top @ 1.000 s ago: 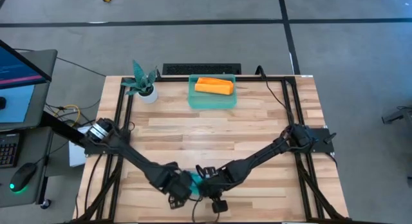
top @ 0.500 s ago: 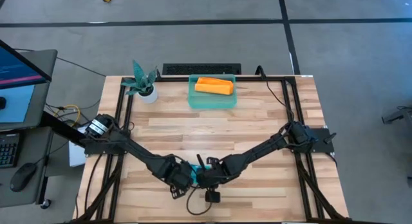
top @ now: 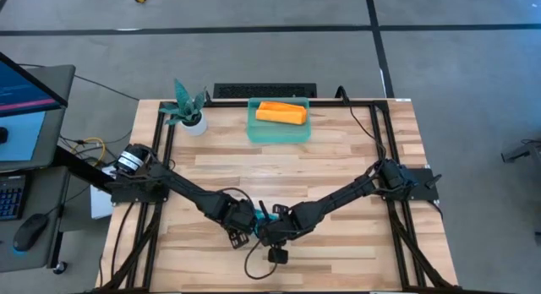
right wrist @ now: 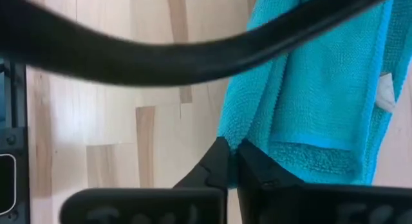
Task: Roll microfiber towels into tight, uniform cylinder then place into a basket
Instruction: Roll the blue microfiber cloth
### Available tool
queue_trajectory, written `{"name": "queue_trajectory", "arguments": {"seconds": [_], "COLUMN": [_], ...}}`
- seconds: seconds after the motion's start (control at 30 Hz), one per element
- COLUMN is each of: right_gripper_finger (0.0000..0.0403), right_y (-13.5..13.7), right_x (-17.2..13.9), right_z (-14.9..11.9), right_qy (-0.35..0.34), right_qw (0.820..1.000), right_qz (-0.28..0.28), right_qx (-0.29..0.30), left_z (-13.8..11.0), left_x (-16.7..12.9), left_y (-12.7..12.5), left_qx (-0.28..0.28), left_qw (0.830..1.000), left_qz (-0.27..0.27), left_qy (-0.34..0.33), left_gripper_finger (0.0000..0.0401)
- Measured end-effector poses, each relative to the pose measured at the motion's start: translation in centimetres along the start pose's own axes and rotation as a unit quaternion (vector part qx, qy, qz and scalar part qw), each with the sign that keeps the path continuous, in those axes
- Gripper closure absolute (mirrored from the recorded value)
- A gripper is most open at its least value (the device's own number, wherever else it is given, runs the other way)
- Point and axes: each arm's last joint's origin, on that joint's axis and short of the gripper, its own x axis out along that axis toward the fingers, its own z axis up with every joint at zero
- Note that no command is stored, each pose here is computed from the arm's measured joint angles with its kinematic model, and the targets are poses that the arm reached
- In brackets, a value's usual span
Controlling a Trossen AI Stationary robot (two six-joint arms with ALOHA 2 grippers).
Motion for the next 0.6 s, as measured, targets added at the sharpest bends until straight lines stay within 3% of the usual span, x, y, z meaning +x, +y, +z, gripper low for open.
{"name": "queue_trajectory", "arguments": {"seconds": [0.3,0.47,0.6], "right_gripper_finger": [0.0286,0.0246,0.0241], "right_y": [0.3,-0.1,0.8], "right_x": [0.0,0.0,0.0], "right_z": [-0.9,-0.8,-0.2], "right_qy": [0.031,0.030,-0.015], "right_qw": [0.999,0.999,0.995], "right_qz": [-0.008,-0.027,-0.008], "right_qx": [-0.016,-0.013,-0.100], "left_z": [-0.4,-0.7,-0.6], "left_x": [0.0,0.0,0.0], "left_y": [1.0,1.3,1.3], "left_qx": [-0.028,-0.017,-0.016], "left_qw": [0.998,0.997,0.997], "left_qz": [0.052,0.074,0.071], "left_qy": [0.016,0.020,0.020], "left_gripper_finger": [0.0390,0.0390,0.0390]}}
